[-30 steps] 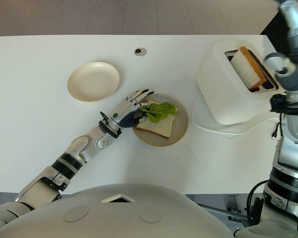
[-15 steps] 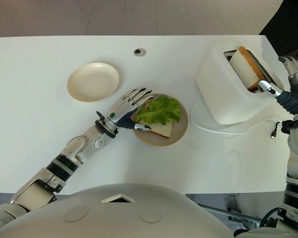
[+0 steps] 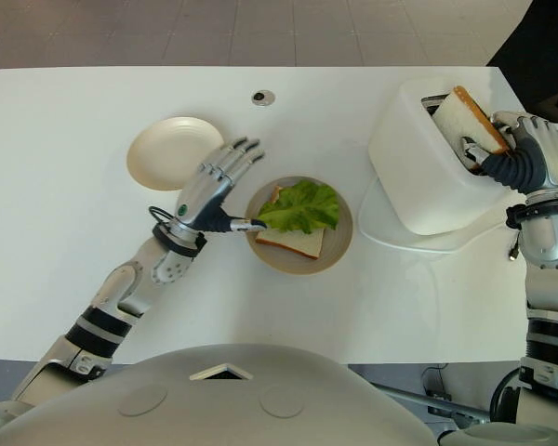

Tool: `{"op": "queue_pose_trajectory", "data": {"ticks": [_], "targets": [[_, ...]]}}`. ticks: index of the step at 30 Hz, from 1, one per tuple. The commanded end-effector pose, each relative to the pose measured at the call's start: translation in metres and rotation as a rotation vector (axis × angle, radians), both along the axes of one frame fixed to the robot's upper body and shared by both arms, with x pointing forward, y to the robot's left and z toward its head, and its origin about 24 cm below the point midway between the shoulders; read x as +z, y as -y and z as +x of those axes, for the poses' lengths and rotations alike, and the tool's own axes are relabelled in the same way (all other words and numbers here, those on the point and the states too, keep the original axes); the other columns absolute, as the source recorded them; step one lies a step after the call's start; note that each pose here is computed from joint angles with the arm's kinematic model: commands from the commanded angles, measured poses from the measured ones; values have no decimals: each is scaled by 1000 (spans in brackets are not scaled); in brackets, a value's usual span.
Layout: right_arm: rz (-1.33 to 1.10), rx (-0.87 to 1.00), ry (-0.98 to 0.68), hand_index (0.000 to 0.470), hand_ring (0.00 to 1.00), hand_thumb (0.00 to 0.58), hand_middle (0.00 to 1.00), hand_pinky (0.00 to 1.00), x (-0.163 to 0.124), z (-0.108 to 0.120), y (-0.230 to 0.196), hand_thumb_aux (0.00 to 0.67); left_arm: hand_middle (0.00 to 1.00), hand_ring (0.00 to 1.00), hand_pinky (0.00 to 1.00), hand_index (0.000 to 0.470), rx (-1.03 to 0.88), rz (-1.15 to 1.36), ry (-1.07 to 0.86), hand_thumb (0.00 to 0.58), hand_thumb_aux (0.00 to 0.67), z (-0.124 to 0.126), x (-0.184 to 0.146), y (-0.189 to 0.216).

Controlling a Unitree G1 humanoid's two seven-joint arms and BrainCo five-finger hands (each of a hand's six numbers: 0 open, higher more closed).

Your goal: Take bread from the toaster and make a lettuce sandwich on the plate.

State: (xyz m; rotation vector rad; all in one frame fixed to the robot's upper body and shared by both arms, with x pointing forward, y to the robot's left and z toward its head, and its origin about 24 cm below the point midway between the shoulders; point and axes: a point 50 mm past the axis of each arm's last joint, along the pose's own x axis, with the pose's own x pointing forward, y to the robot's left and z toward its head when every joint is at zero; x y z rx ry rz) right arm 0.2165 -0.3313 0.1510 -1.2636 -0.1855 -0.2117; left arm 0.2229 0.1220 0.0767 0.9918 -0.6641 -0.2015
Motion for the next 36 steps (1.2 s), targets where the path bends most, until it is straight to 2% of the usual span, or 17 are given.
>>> {"op": "queue_pose_trajectory", "data": {"ticks": [1,5,7,9,10,12,14,18,22,23,27,29,31,33,34,35,36], "targets": [[17,-13,227,470,1000,580,1000,1000,34,-5,-2,670,0,0,0,0,38,-75,-7,0,0,0,4,-14],[64,51,550,470,1000,580,1000,1000,70,-9,-18,670,0,0,0,0,74,-171,-17,0,0,2,2,-25],[139,246,608,470,1000,580,1000,1000,77,-7,-45,670,0,0,0,0,87,-199,-10,0,0,6,2,-29],[328,515,442,470,1000,580,1000,1000,60,6,-87,670,0,0,0,0,80,-212,36,0,0,7,7,-33],[440,615,288,470,1000,580,1000,1000,42,14,-105,670,0,0,0,0,77,-221,66,0,0,7,11,-35],[619,740,-64,470,1000,580,1000,1000,-6,23,-138,670,0,0,0,0,85,-261,135,0,0,4,19,-42],[720,786,-256,470,1000,580,1000,1000,-33,21,-150,670,0,0,0,0,73,-274,194,0,0,-1,24,-45],[800,743,-465,470,1000,580,1000,1000,-69,10,-146,670,0,0,0,0,-85,-159,190,0,0,-11,20,-32],[770,658,-515,470,1000,580,1000,1000,-86,14,-137,670,0,0,0,0,-227,-82,130,0,0,-19,11,-19],[750,651,-523,470,1000,580,1000,1000,-89,15,-138,670,0,0,0,35,-273,-46,109,83,50,-22,8,-12],[642,613,-574,470,1000,580,1000,1000,-105,19,-139,670,0,0,0,35,-500,145,-17,83,50,-34,-17,22],[600,603,-587,470,1000,580,1000,1000,-112,22,-141,670,0,0,0,66,-564,232,-72,152,95,-34,-30,34],[569,605,-592,470,1000,580,1000,1000,-117,23,-145,670,0,0,0,76,-601,292,-130,172,108,-33,-42,40],[556,611,-585,470,1000,580,1000,1000,-118,23,-148,670,0,0,0,98,-614,352,-205,216,139,-30,-58,42],[554,612,-580,470,1000,580,1000,1000,-118,22,-148,670,0,0,0,135,-610,381,-246,285,192,-27,-66,40],[553,609,-572,470,1000,580,1000,1000,-117,22,-148,670,0,0,0,146,-601,417,-287,304,208,-24,-74,37],[549,604,-557,470,1000,580,1000,1000,-115,23,-146,670,0,0,0,208,-586,447,-325,400,297,-22,-81,33]]}}
